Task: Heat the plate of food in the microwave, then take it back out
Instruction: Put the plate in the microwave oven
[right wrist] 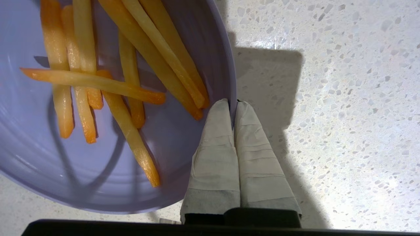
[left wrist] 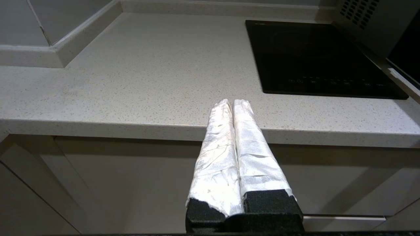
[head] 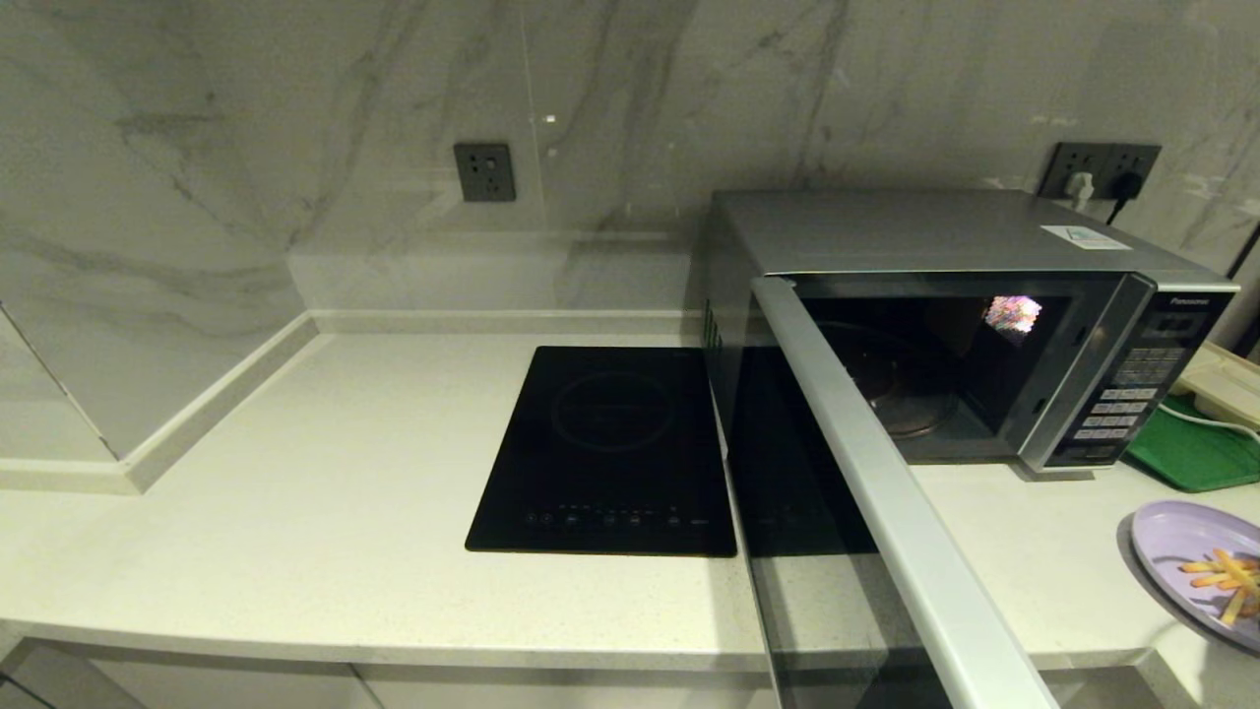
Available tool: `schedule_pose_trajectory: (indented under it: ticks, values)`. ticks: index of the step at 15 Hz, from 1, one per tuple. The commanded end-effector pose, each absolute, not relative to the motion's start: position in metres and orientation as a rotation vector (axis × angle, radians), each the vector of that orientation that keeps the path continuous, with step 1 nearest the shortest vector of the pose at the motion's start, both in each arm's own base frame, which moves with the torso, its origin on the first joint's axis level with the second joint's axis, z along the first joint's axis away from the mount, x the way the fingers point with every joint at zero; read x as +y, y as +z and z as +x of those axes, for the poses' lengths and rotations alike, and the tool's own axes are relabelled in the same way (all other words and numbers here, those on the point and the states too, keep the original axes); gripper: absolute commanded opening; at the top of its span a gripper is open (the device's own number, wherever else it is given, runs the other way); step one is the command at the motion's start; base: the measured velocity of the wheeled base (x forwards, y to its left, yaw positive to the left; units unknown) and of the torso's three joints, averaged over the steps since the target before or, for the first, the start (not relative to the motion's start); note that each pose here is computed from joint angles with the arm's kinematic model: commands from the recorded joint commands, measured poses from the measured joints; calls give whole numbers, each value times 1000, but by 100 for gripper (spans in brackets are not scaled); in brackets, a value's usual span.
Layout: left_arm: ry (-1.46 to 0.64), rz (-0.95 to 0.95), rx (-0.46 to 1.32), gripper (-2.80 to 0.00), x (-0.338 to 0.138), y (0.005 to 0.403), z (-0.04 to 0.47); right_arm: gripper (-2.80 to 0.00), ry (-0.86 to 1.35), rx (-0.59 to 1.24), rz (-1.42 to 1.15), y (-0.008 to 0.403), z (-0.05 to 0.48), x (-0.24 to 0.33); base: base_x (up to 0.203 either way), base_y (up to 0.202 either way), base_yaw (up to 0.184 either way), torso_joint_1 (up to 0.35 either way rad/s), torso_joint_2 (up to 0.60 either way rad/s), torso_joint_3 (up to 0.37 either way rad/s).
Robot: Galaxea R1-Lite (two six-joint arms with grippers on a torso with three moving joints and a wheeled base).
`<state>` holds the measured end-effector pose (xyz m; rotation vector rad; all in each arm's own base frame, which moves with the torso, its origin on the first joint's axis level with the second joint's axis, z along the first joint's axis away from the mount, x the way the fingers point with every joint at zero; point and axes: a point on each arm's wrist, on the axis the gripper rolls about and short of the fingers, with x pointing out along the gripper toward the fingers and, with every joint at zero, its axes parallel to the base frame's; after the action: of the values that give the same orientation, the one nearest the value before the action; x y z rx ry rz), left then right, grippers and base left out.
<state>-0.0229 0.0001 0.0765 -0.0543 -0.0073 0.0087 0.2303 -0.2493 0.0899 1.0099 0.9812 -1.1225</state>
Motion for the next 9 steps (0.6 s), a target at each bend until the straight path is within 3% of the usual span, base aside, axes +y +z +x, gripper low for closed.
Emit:
schedule_pose_trajectory:
  ticks: [1, 5, 9]
  values:
    - [9, -55, -8, -280, 0, 77, -23, -280, -1090, 961, 1024, 98, 230, -246, 0, 0, 0, 0, 0, 0]
    - [9, -55, -8, -280, 0, 77, -23, -280, -899, 974, 1003, 111, 225, -236, 0, 0, 0, 0, 0, 0]
    - [9, -55, -8, -280, 0, 77, -23, -280, -847, 981, 1017, 111, 227, -232, 0, 0, 0, 0, 0, 0]
